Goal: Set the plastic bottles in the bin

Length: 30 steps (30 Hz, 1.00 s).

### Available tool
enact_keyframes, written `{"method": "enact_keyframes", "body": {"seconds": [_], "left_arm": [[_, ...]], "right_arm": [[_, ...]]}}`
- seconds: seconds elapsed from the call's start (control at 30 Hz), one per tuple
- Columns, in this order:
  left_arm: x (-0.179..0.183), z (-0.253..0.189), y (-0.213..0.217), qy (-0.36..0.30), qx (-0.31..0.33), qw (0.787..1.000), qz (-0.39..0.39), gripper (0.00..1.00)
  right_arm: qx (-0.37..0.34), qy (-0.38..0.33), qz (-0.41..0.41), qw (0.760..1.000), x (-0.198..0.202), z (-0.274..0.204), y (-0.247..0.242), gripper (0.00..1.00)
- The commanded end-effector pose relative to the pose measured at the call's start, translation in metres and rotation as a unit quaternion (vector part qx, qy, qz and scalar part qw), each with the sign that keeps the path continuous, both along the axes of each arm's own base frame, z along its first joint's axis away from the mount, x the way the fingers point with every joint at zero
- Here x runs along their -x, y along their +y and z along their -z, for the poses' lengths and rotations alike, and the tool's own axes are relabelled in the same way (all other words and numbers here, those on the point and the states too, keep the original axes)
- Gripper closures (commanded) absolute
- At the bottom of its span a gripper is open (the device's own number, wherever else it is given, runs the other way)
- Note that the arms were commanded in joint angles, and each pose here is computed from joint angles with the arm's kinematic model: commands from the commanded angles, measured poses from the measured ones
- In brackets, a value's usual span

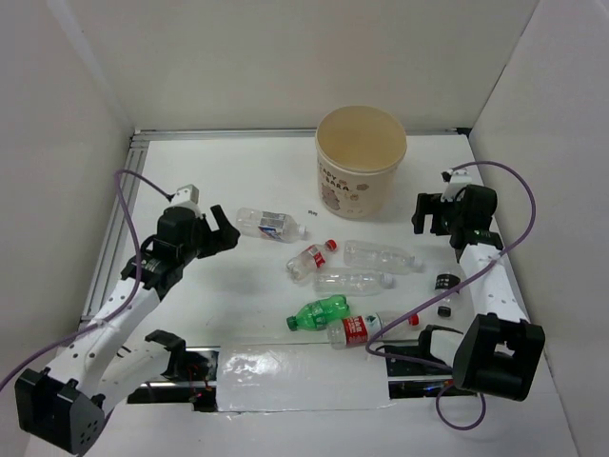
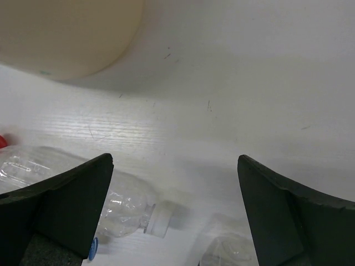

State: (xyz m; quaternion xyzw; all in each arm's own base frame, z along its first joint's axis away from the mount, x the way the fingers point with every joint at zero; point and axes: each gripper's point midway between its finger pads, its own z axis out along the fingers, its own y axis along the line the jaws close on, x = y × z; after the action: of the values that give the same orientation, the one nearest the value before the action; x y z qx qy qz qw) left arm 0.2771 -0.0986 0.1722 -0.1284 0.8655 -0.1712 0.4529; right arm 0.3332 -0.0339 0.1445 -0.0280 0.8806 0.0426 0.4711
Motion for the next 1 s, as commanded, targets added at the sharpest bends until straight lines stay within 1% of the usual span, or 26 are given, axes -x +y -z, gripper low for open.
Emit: {"method": "enact_keyframes", "body": {"seconds": [0.0,0.07,0.17,0.2,0.3,0.33,0.37,0.4,0.43,0.47,0.5,0.53,0.57,0.6,0.63,0.7,0.77,0.83,0.87,0.9,0.97], "left_arm": [[-0.001,-0.008,-0.026,0.021,0.046,0.998,0.027,0.00],[-0.003,-0.007,-0.029,0.029,0.055,0.998,0.018,0.00],[-0.003,-0.002,-0.037,0.037,0.060,0.997,0.020,0.00],[-0.005,-0.007,-0.038,0.033,0.064,0.997,0.015,0.00],[-0.008,-0.001,-0.037,0.045,0.071,0.996,-0.007,0.00],[-0.010,-0.005,-0.037,0.042,0.081,0.996,-0.018,0.08],[-0.012,0.001,-0.036,0.052,0.082,0.995,-0.029,0.18],[-0.014,0.003,-0.035,0.056,0.085,0.994,-0.040,0.31],[-0.016,0.001,-0.038,0.058,0.093,0.993,-0.048,0.37],[-0.022,0.003,-0.038,0.064,0.095,0.992,-0.061,0.40],[-0.024,0.004,-0.040,0.067,0.098,0.990,-0.069,0.35],[-0.026,0.007,-0.038,0.072,0.093,0.989,-0.087,0.27],[-0.028,0.008,-0.037,0.085,0.103,0.985,-0.111,0.04],[-0.029,0.010,-0.041,0.088,0.102,0.984,-0.115,0.00],[-0.033,0.020,-0.044,0.099,0.090,0.983,-0.123,0.00],[-0.045,0.018,-0.051,0.103,0.103,0.979,-0.145,0.00],[-0.053,0.038,-0.060,0.139,0.114,0.967,-0.179,0.00],[-0.064,0.038,-0.068,0.160,0.125,0.959,-0.197,0.00],[-0.066,0.055,-0.075,0.187,0.129,0.948,-0.221,0.00],[-0.076,0.049,-0.081,0.186,0.141,0.945,-0.229,0.00],[-0.083,0.055,-0.089,0.194,0.152,0.938,-0.242,0.00]], "right_arm": [[0.013,-0.024,0.008,1.000,-0.006,-0.020,-0.005,0.00],[0.012,-0.019,0.012,1.000,-0.001,-0.014,-0.007,0.00],[0.022,-0.029,-0.007,0.999,0.000,-0.016,-0.007,0.00],[0.025,-0.028,-0.015,0.999,0.004,-0.014,-0.007,0.00],[0.034,-0.045,-0.051,0.997,0.014,-0.021,-0.001,0.00],[0.036,-0.048,-0.057,0.997,0.017,-0.018,0.001,0.09],[0.041,-0.057,-0.064,0.995,0.018,-0.022,0.003,0.30],[0.041,-0.056,-0.064,0.996,0.020,-0.020,0.003,0.50],[0.043,-0.062,-0.060,0.995,0.021,-0.024,0.001,0.62],[0.040,-0.063,-0.065,0.995,0.021,-0.024,0.003,0.62],[0.037,-0.064,-0.070,0.995,0.021,-0.024,0.005,0.54],[0.037,-0.064,-0.070,0.995,0.022,-0.024,0.005,0.41],[0.037,-0.064,-0.070,0.995,0.022,-0.024,0.005,0.19],[0.031,-0.061,-0.075,0.995,0.021,-0.022,0.007,0.15],[0.029,-0.063,-0.080,0.994,0.021,-0.023,0.009,0.13],[0.022,-0.054,-0.084,0.995,0.022,-0.018,0.011,0.09],[0.018,-0.051,-0.087,0.995,0.022,-0.016,0.012,0.09],[0.022,-0.052,-0.090,0.994,0.022,-0.016,0.012,0.07],[0.020,-0.053,-0.093,0.994,0.022,-0.016,0.013,0.07],[0.020,-0.053,-0.089,0.994,0.022,-0.016,0.011,0.07],[0.015,-0.050,-0.093,0.994,0.023,-0.015,0.013,0.07]]}}
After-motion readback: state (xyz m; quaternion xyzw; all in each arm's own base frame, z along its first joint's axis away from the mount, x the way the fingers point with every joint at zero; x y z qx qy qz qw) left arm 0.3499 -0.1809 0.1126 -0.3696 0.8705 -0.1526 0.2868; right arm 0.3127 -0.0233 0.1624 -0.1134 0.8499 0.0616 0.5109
